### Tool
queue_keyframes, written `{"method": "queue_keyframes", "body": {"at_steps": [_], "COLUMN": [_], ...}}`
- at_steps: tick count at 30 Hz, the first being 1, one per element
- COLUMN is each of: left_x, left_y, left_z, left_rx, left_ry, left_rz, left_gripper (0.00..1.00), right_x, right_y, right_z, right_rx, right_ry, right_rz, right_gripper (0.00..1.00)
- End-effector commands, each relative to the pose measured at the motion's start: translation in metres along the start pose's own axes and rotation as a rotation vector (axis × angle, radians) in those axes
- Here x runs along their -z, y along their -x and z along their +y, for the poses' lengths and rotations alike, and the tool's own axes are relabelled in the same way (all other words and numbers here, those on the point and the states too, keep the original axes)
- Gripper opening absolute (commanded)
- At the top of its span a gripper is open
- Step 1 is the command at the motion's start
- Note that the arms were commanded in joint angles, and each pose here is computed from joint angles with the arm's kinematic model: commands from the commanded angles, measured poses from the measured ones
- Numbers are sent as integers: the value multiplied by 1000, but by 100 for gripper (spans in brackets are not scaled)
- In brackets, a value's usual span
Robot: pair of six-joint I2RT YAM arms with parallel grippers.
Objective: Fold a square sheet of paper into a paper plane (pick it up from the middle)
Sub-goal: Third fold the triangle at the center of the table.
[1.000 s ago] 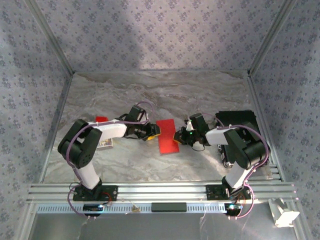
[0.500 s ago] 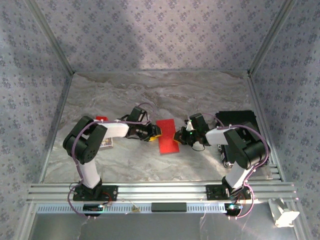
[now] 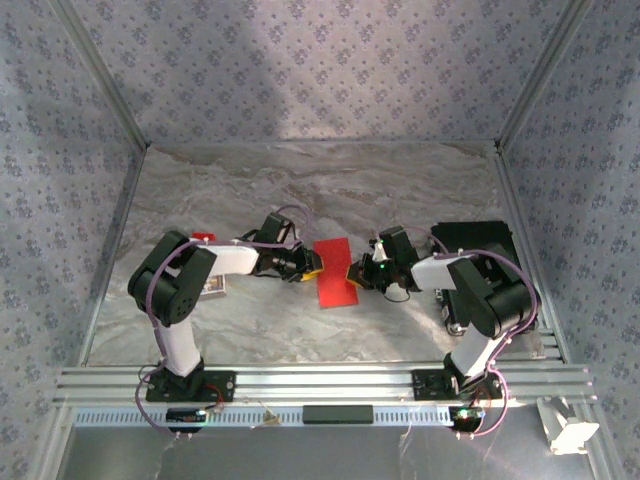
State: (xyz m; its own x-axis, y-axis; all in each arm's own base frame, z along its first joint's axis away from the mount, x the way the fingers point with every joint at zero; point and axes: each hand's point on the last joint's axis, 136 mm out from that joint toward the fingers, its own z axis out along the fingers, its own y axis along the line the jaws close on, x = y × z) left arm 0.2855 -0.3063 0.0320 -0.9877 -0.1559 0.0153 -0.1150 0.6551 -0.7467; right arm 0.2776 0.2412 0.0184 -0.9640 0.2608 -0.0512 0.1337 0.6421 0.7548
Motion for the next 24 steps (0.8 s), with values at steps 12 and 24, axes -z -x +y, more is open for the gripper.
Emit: {"method": "queue_keyframes", "body": {"at_steps": [12,24], "left_x": [-1,22], "left_y": [-2,4], "left_z": [1,-16], "left_rx": [4,22], "left_ry": [-13,-93], "left_rz": [10,-2], "left_gripper": [17,3], "right_x": [-4,40], "right_y": [-12,6], "right_z": [-25,33], "right_rx": [-64,220], "right_ry": [-67,17], "right_rz": [24,-192], "right_gripper": [11,55]}}
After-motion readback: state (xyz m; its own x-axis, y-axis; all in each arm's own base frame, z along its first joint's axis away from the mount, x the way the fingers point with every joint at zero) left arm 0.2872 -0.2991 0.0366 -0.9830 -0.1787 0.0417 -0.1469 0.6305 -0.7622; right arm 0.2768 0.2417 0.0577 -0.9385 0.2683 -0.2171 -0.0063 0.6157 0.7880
